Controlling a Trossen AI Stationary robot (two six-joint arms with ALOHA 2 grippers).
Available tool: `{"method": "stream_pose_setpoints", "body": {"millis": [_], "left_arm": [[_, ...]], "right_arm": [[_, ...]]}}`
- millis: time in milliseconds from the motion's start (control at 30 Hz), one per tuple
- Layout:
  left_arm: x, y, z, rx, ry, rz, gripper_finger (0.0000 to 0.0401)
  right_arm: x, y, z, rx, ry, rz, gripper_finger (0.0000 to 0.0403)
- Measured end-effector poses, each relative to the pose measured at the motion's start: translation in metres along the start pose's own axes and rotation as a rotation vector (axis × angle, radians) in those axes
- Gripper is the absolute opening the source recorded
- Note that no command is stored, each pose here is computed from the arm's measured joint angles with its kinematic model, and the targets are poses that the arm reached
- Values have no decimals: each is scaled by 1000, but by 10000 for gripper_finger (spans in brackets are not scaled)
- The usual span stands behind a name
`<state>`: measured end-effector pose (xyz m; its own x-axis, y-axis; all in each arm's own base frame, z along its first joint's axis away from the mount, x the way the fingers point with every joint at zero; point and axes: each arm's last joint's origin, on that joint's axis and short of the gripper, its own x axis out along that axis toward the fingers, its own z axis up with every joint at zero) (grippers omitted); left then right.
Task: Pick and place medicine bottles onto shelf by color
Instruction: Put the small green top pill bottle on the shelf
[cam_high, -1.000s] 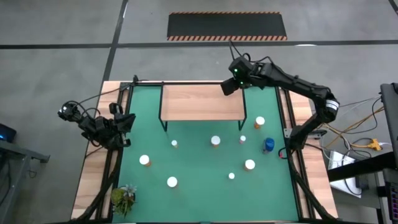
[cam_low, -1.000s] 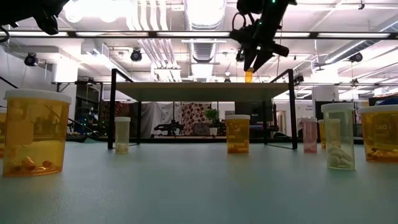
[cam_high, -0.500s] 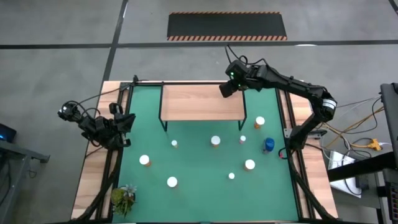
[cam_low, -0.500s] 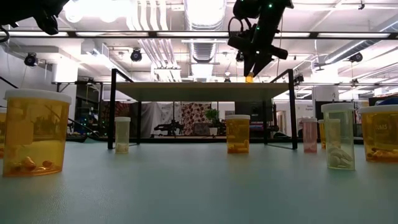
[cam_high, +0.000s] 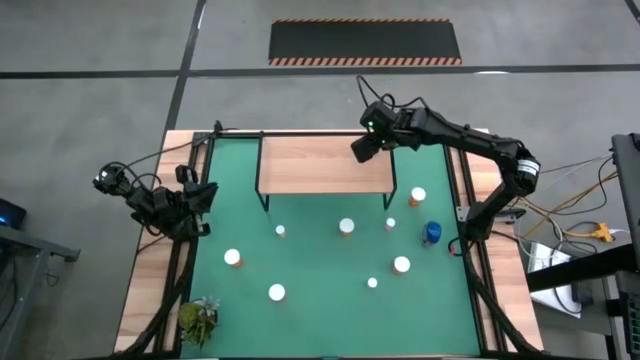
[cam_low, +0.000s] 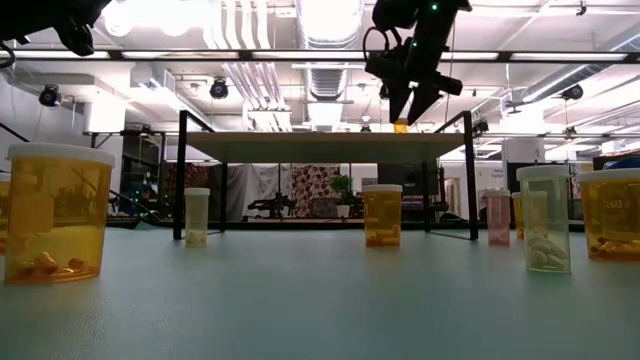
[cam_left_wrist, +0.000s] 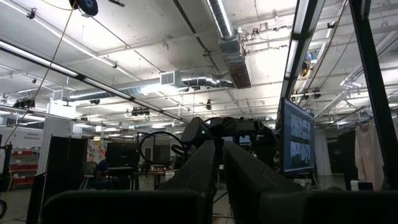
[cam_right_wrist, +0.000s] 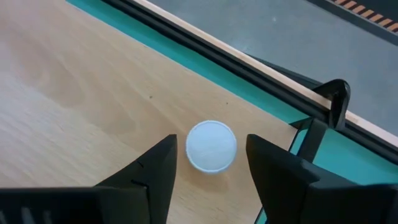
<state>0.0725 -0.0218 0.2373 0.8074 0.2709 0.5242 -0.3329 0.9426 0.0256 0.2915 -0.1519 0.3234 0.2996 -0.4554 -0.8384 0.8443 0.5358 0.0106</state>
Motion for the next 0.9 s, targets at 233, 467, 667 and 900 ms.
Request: {"method": "stream_pose_setpoints", "body": {"millis": [233,467,667,900], "left_arm": [[0,0,0,0,0,0,17],[0,0,0,-4,-4,1,17],[0,1,1,-25,-12,5,17],[0,-3,2,-108,-61,-92,17]], "right_arm": [[-17,-1,9,6,-16,9,211],[-56,10,0,-62,-4,49,215],[-94,52,-53,-204,-141,139,215],[-117,96,-134,-382,-296,301,215]]}}
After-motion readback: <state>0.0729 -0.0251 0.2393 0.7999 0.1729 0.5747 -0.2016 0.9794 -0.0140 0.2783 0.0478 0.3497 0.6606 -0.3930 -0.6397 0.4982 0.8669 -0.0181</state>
